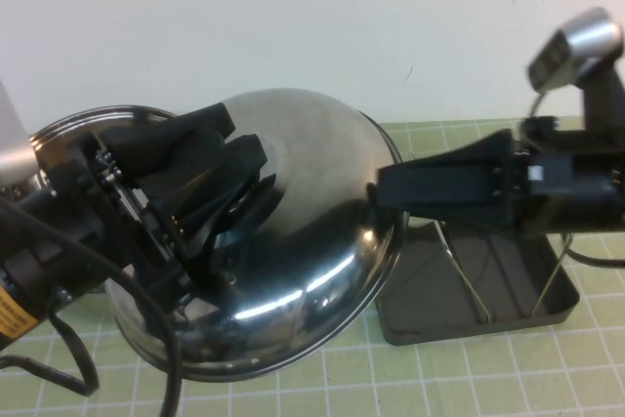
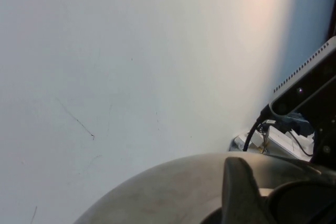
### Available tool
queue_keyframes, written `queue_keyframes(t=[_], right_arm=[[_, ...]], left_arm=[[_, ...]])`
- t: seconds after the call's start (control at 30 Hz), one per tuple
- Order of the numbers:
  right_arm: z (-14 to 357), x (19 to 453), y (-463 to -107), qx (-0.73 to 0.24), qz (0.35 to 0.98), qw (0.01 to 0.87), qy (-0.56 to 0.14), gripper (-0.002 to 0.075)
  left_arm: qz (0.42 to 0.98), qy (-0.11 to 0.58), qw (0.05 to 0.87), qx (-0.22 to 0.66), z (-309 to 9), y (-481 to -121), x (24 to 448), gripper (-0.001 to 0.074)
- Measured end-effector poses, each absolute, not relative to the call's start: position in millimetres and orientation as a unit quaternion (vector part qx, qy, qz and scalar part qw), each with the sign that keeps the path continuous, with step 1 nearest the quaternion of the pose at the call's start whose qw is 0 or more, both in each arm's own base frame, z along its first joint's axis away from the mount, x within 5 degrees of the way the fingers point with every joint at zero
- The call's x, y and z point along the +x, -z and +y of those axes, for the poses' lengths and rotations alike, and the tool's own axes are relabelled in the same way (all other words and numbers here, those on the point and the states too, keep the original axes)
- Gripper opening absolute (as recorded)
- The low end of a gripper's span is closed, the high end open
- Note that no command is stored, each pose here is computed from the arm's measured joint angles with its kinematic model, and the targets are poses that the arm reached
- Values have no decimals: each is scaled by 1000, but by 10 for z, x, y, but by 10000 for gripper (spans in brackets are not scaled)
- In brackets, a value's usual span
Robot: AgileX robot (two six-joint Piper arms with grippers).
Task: Put pot lid on rack
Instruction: Hand over the pot lid
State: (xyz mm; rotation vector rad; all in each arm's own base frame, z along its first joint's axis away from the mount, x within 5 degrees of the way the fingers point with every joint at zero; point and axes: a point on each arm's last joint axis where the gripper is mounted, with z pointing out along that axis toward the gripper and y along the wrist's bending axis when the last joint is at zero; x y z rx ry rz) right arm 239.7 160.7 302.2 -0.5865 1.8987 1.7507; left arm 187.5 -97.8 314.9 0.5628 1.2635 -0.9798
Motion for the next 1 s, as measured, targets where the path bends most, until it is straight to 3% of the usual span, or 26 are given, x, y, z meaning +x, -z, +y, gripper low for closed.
queue_keyframes(t=[0.23,0.33,0.43,0.57,0.8,1.0], right_arm=[[2035,2511,-3140,-271,669,228,-653,484],[2141,2546,-3174,-287,657,229,-658,377],[2189,2525,-3227,-302,645,229,-663,214],[2195,2522,-3216,-310,645,232,-659,214],[2217,2542,-3187,-337,643,268,-633,189],[1956,2584,-3411,-336,637,335,-608,170]], left_arm=[[554,423,669,259,-980,-3149,1873,309],[551,419,671,267,-983,-3148,1868,309],[559,412,671,260,-972,-3137,1887,310],[564,410,670,255,-967,-3132,1896,320],[578,410,665,235,-953,-3122,1923,601],[584,396,676,211,-858,-3128,1974,648]])
